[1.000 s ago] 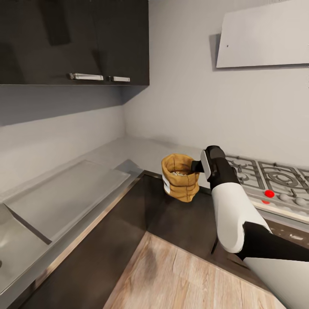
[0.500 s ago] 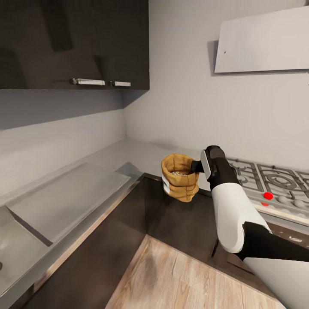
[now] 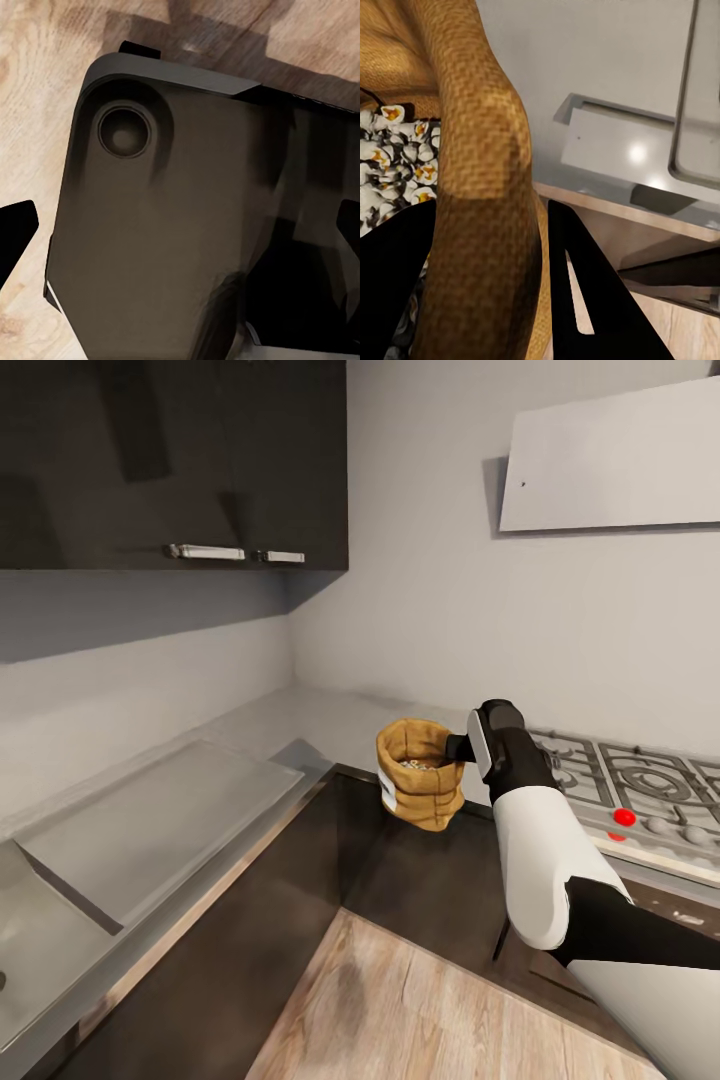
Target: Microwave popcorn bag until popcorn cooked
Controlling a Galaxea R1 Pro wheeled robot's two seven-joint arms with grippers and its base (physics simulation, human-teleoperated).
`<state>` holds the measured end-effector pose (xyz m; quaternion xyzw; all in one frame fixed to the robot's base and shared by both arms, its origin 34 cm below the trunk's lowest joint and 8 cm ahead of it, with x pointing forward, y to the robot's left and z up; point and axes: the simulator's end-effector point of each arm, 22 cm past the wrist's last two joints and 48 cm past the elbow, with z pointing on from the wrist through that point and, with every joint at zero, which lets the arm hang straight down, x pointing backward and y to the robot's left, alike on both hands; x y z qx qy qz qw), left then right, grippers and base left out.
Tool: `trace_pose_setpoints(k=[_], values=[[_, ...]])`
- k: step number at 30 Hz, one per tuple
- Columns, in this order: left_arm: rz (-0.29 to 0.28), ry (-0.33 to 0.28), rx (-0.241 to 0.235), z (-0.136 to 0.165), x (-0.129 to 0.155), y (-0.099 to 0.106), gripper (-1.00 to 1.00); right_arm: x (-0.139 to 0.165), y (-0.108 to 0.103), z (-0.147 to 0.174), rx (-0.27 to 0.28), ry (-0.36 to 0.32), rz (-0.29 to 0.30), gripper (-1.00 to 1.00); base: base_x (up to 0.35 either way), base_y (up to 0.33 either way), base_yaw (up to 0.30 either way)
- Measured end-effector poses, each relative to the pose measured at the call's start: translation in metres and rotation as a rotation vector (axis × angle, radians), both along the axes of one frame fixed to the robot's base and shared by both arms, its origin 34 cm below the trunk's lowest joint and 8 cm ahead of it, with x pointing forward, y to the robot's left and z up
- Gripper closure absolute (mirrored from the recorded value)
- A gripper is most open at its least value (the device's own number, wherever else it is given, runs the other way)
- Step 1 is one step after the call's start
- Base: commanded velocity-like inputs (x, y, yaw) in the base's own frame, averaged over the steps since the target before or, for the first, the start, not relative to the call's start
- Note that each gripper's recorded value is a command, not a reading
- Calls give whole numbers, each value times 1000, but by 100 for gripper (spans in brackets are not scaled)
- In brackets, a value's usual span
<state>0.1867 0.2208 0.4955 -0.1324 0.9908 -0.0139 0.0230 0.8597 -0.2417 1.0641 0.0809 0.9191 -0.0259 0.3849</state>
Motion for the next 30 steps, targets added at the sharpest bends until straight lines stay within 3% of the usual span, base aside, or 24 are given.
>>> trace_pose_setpoints(k=[6,30], values=[[2,3,-3,0,0,-1,-100,0,0,0,-2,0,-1,100,-48,0,0],[6,8,-4,0,-2,-1,-100,0,1,0,3,0,3,100,-310,0,0]])
